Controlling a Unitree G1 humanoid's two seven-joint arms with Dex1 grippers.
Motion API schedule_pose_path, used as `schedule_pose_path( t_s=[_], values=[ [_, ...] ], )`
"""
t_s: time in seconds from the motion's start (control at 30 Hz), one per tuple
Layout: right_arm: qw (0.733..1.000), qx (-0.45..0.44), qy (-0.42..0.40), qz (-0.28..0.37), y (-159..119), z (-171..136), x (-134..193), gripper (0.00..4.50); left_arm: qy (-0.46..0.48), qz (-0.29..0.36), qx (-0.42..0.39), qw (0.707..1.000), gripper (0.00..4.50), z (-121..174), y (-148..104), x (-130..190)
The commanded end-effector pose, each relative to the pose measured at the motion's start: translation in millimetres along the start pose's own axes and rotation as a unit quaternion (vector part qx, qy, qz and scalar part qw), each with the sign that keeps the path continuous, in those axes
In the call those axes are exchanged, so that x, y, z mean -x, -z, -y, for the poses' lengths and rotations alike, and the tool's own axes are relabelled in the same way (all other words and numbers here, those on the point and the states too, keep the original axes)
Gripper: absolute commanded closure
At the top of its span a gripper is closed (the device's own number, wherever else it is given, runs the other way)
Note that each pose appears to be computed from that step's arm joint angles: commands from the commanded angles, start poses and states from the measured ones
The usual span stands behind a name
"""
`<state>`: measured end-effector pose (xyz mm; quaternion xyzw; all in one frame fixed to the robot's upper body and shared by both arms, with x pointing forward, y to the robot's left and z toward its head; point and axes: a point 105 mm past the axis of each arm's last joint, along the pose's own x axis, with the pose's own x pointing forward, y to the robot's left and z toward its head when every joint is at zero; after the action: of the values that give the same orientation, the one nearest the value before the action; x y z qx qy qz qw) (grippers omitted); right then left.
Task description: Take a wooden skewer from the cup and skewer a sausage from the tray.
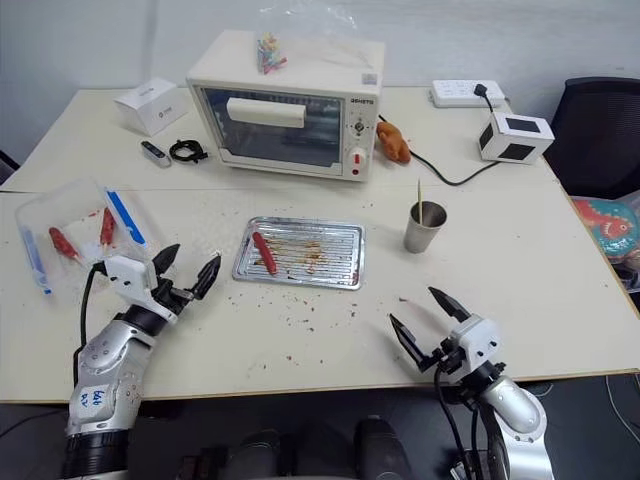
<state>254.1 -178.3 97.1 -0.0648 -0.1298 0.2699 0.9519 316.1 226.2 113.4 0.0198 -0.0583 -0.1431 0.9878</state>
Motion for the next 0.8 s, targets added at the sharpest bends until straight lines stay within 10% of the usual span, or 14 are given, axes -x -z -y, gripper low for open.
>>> schedule_pose_path(
  t_s=[0.03, 0.47, 0.8],
  values=[
    [0.999, 0.014, 0.014, 0.032, -13.9, 3.8, -1.5, 0.0, 0.007, -0.003, -0.02, 1.0, 0.04, -1.8, -8.1, 2.2],
    [0.998, 0.041, -0.047, 0.024, -67.6, 69.5, 9.8, 0.0, 0.283, 0.006, -0.025, 0.959, 0.04, 3.3, -85.1, 29.0],
    [0.986, 0.009, -0.152, -0.073, -89.1, 107.5, -44.8, 0.0, 0.331, 0.001, -0.007, 0.943, 0.04, 12.8, -88.5, 26.9]
  ],
)
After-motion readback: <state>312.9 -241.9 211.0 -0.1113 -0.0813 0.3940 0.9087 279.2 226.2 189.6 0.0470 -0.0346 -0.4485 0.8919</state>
